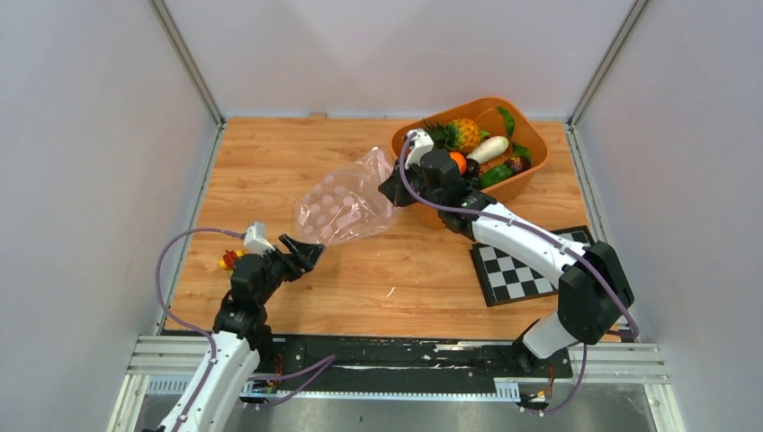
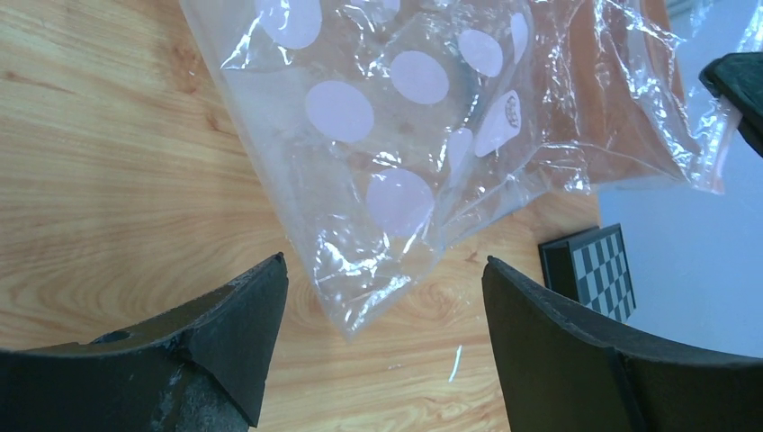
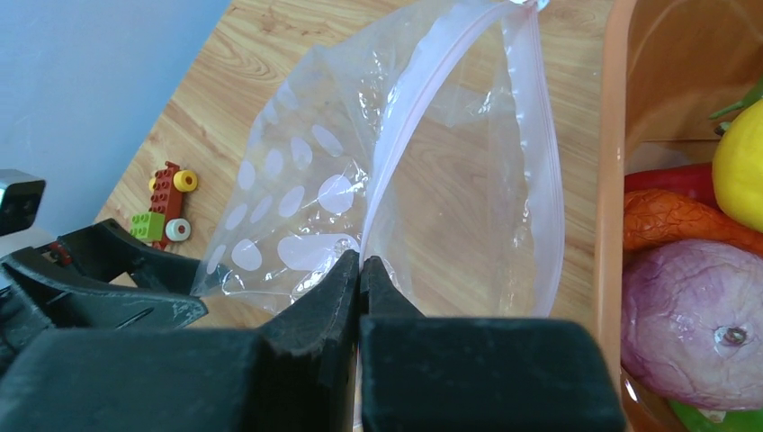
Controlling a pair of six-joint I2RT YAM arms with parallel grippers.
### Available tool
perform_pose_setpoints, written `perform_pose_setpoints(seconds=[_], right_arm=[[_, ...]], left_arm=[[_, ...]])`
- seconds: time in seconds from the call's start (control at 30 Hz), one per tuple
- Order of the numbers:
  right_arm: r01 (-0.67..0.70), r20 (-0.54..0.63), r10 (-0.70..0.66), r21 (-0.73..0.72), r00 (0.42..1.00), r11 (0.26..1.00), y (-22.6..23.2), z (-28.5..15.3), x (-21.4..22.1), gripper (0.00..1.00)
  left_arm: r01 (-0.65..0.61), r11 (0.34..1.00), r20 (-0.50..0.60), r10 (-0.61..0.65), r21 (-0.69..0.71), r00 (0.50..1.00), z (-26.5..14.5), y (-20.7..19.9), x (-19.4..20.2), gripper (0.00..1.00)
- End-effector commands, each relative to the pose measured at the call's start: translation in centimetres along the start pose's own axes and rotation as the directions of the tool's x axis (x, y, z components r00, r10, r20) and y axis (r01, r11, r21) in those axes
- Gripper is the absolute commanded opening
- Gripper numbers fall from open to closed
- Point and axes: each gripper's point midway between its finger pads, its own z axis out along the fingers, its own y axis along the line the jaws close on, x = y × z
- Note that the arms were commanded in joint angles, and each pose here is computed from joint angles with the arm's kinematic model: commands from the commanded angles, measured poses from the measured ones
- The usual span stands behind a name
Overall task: Place the food in the zip-top bag and seal the zipper
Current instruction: Adjust the zipper on the food storage bag.
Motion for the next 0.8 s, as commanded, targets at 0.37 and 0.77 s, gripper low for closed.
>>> perform_pose_setpoints(seconds=[0.37,0.77], right_arm=[[-0.016,-0.018,0.014,-0.084,1.000,0.996,1.6,0.4,-0.3,0.00],[0.021,0.038,-0.019,-0.030,0.999,0.999,0.3,-0.9,-2.8,0.00]], left_arm=[[0.006,0.998,0.150,-0.016,0.062,0.989,1.6,0.5,-1.5,0.58],[-0.056,0.993,0.106,0.067,-0.103,0.992,1.0,3.8,-0.5,0.06]])
